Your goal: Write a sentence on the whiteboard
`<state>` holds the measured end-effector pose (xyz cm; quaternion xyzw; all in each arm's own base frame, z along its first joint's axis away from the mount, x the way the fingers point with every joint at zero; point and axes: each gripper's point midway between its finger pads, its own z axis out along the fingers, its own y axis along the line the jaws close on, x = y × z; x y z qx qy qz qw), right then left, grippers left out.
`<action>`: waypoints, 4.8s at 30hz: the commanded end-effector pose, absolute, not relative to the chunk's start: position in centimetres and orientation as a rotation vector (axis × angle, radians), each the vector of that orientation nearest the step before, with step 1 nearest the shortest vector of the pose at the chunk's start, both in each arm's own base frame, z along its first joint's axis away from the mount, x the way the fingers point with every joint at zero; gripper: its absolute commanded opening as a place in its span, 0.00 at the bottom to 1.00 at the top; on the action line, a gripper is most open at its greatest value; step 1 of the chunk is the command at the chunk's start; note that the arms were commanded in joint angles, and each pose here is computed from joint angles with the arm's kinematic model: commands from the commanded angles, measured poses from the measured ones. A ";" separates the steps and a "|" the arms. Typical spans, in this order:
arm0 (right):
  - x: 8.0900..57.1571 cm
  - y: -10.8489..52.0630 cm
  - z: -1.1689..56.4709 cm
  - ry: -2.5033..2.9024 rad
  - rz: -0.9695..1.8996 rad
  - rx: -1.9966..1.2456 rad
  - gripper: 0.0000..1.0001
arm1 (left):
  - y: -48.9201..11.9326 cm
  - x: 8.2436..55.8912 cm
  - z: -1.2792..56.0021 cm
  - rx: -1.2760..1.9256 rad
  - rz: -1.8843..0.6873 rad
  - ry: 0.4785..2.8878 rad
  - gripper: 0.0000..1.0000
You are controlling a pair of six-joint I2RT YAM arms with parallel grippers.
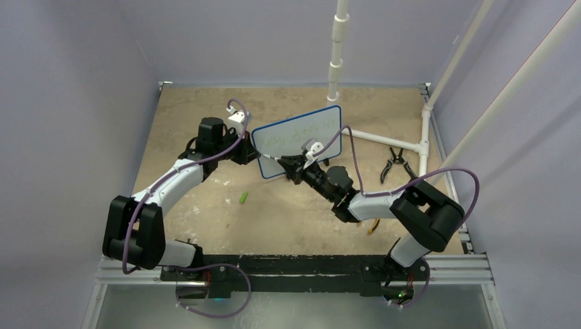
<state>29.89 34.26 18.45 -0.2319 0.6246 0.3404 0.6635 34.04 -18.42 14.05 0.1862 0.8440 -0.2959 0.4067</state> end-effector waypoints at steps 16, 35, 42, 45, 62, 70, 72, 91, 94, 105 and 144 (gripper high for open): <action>29.8 32.2 15.9 1.523 0.697 -0.427 0.00 | -18.8 34.4 17.1 0.487 -0.744 2.044 0.00; 29.3 32.1 21.3 1.366 0.719 -0.419 0.00 | -18.8 34.4 16.9 0.482 -0.742 2.048 0.00; 29.9 33.0 21.6 1.353 0.716 -0.434 0.00 | -18.8 34.4 16.8 0.485 -0.744 2.049 0.00; 30.2 33.3 21.2 1.363 0.711 -0.439 0.00 | -18.8 34.4 16.9 0.486 -0.745 2.048 0.00; 29.3 31.6 15.4 1.545 0.690 -0.413 0.00 | -18.9 34.4 17.2 0.489 -0.748 2.038 0.00; 29.8 31.8 16.9 1.499 0.681 -0.398 0.00 | -18.9 34.4 17.2 0.489 -0.750 2.039 0.00; 30.0 31.9 17.6 1.477 0.686 -0.390 0.00 | -18.9 34.4 17.2 0.490 -0.751 2.038 0.00; 30.5 31.7 20.1 1.408 0.686 -0.343 0.00 | -19.0 34.3 17.1 0.491 -0.753 2.040 0.00; 30.6 31.1 19.6 1.429 0.662 -0.323 0.00 | -19.0 34.3 17.1 0.491 -0.753 2.039 0.00; 30.4 29.8 18.0 1.482 0.630 -0.283 0.00 | -19.0 34.3 17.2 0.491 -0.752 2.038 0.00; 29.9 30.1 18.5 1.471 0.670 -0.302 0.00 | -18.8 34.3 17.1 0.487 -0.743 2.039 0.00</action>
